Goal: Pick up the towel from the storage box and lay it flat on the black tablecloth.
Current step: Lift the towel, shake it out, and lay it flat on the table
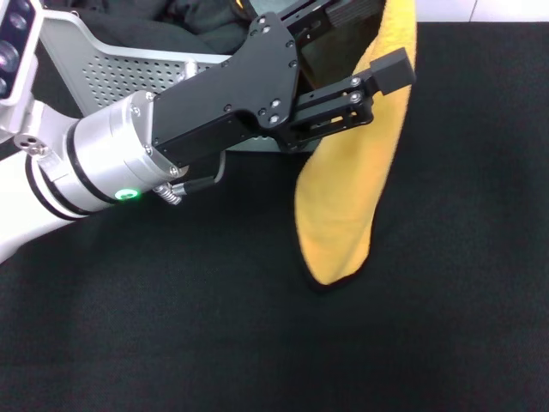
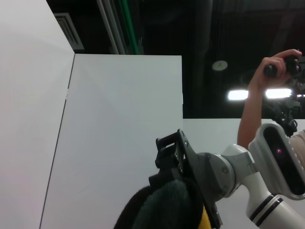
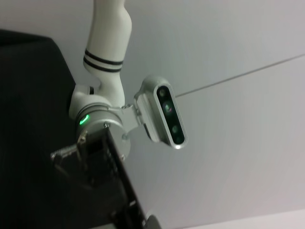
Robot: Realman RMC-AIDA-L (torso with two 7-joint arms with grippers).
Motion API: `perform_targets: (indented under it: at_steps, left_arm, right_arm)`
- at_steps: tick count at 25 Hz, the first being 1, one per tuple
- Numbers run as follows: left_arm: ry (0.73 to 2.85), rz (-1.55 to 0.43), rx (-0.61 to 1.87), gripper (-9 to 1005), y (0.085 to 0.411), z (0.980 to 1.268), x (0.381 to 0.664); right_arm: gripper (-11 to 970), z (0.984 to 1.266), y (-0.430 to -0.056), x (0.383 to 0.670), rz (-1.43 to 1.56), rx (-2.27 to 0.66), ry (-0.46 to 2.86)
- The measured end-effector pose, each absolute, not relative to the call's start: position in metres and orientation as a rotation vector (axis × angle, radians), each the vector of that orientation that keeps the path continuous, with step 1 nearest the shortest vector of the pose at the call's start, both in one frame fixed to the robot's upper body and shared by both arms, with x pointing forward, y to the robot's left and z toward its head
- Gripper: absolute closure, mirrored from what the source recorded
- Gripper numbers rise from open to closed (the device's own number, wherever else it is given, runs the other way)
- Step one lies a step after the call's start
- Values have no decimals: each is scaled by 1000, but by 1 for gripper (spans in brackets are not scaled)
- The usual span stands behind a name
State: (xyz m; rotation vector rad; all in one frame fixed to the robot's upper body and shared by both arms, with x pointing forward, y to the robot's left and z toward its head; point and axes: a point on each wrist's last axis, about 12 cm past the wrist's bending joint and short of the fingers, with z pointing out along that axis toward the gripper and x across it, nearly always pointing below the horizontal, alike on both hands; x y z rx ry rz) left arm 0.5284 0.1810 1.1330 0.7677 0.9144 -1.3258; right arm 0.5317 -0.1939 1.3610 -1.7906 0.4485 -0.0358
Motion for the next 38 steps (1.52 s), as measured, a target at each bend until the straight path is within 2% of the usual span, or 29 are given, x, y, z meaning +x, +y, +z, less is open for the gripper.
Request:
perform_targets:
  at_steps: [10, 17, 38]
  left_arm:
    - [927, -1304, 751, 223, 180, 1133, 532]
    - [962, -1284, 752, 223, 178, 1131, 536]
    - [894, -1343, 705, 222, 194, 1138, 528]
  right_arm:
    - [928, 1366, -183, 539, -67, -1763, 422]
    - [927, 1365, -186, 531, -98, -1761, 389]
    - [922, 1356, -208, 549, -224, -1659, 515]
